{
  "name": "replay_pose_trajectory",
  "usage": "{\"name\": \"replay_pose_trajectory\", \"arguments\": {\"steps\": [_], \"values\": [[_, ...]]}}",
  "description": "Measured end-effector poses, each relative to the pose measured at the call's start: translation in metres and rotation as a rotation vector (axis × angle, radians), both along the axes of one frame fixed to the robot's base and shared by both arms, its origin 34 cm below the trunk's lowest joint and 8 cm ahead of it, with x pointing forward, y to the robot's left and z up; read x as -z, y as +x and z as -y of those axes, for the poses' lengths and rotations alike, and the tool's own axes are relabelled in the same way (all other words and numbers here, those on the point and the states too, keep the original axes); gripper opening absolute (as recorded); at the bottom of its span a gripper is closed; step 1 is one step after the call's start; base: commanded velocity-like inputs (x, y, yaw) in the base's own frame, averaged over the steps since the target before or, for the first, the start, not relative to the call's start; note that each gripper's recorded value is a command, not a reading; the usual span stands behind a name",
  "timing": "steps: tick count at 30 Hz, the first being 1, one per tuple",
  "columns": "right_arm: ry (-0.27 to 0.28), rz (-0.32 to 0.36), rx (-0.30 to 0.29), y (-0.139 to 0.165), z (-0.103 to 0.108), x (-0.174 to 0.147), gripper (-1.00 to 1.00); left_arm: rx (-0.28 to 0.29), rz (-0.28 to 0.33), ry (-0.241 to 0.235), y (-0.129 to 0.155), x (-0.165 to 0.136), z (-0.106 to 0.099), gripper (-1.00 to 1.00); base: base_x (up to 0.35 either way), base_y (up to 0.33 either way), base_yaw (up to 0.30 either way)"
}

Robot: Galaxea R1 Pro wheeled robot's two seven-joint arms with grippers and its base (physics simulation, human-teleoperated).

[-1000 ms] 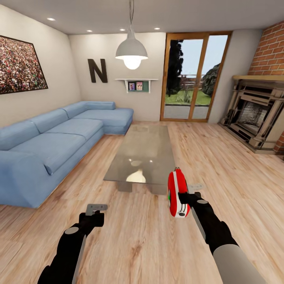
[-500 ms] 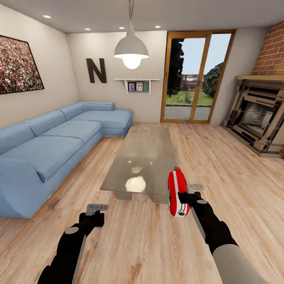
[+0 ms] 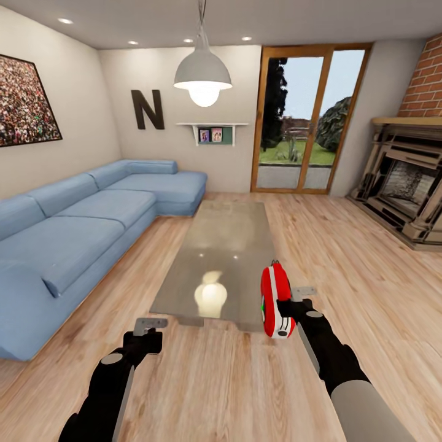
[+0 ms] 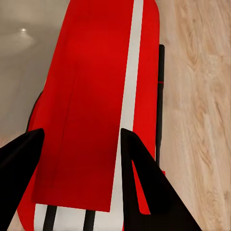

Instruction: Turn on the radio receiver that's on the table in the living room.

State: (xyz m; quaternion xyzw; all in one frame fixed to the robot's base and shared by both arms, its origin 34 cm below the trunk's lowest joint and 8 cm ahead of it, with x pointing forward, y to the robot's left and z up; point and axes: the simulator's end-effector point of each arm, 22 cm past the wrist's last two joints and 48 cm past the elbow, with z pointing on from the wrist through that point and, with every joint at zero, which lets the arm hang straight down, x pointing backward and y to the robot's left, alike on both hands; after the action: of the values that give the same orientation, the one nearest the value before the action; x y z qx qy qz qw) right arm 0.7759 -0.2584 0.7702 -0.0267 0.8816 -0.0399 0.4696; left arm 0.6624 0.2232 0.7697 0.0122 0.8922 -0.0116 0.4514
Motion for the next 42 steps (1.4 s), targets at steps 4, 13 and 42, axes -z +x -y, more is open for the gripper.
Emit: {"name": "replay_pose_trajectory", "arguments": {"steps": [4, 13, 42], "values": [[0.0, -0.001, 0.0, 0.0, 0.0, 0.0, -1.0, 0.0, 0.0, 0.0, 0.0, 0.0, 0.0, -1.0, 0.336, 0.0, 0.0], [0.001, -0.004, 0.0, -0.001, 0.0, 0.001, -1.0, 0.0, 0.0, 0.0, 0.0, 0.0, 0.0, -1.0, 0.336, 0.0, 0.0], [0.011, -0.124, -0.011, -0.037, -0.005, 0.083, -1.0, 0.001, 0.002, -0.002, 0.0, -0.001, 0.0, -1.0, 0.299, 0.0, 0.0]]}}
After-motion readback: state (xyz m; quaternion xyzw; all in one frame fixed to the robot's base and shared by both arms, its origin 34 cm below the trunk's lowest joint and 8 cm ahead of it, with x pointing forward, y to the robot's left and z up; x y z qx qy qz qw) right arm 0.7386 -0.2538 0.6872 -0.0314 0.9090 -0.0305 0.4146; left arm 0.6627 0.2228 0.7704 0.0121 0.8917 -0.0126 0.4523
